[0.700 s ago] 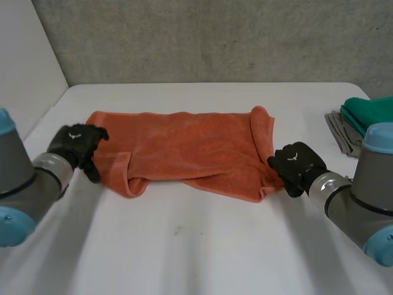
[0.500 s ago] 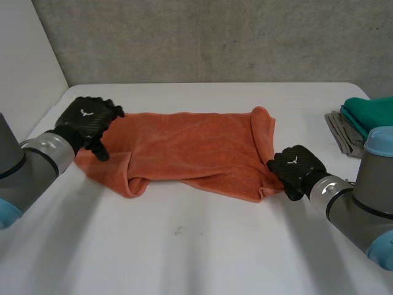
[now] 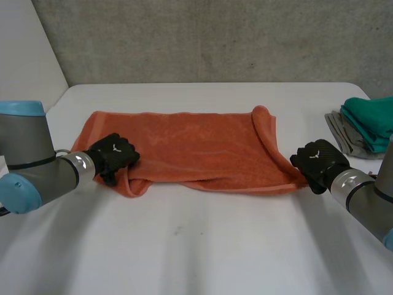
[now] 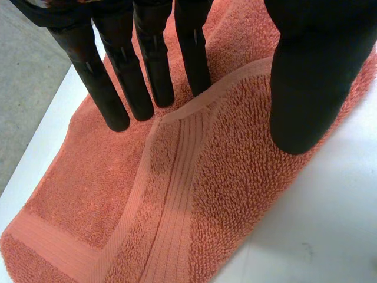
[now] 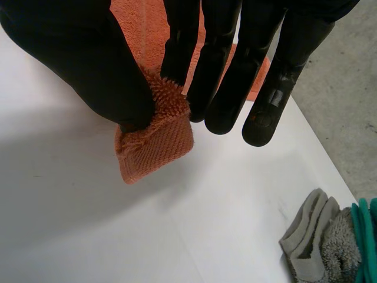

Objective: Fold the laundry.

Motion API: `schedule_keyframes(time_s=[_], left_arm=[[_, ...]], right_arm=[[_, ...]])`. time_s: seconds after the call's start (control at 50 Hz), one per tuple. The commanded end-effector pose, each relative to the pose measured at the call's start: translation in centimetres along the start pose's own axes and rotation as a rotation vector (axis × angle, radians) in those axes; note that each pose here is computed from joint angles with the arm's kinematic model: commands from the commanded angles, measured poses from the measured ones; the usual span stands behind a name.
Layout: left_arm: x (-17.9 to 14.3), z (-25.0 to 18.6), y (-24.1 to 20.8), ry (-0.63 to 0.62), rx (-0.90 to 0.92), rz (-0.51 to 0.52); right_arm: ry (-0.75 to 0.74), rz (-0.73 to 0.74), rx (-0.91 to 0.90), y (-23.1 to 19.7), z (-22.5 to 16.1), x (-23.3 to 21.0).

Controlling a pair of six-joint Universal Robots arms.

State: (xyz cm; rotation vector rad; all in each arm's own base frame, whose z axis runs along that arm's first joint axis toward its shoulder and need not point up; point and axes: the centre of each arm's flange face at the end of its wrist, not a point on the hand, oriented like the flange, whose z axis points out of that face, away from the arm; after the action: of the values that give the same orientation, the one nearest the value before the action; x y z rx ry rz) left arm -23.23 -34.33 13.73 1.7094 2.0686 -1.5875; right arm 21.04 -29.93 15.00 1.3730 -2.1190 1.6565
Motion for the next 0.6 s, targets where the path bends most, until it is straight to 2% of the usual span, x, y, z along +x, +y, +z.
schedule_keyframes(time_s=[0.02,0.24,0.34,0.4,0.52,0.6], left_arm=[[-0.1,0.3,0.1,-0.005,0.004,-0.007],[-0.4,0.1,-0.1,-0.037,0.01,0.004],[-1.8,-1.7,1.2,-0.084,-0.065,-0.029],[-1.9,-3.9,1.2,-0.12,-0.121,-0.042],[0.1,-9.2,0.4,-0.162,-0.187,-0.101],[0.7,-12.6,0.8,-0.245,-0.254,-0.177]], right_arm=[[-0.015,0.002,0.001,0.0,-0.2,-0.5],[-0.007,0.001,-0.005,-0.1,-0.2,-0.2],[-0.061,-0.009,-0.06,0.2,-0.9,-0.7],[-0.182,-0.071,-0.157,0.1,-3.1,-1.4],[-0.349,-0.121,-0.289,-0.9,-8.0,-1.9],[-0.4,-0.116,-0.34,-1.2,-10.7,-1.6]])
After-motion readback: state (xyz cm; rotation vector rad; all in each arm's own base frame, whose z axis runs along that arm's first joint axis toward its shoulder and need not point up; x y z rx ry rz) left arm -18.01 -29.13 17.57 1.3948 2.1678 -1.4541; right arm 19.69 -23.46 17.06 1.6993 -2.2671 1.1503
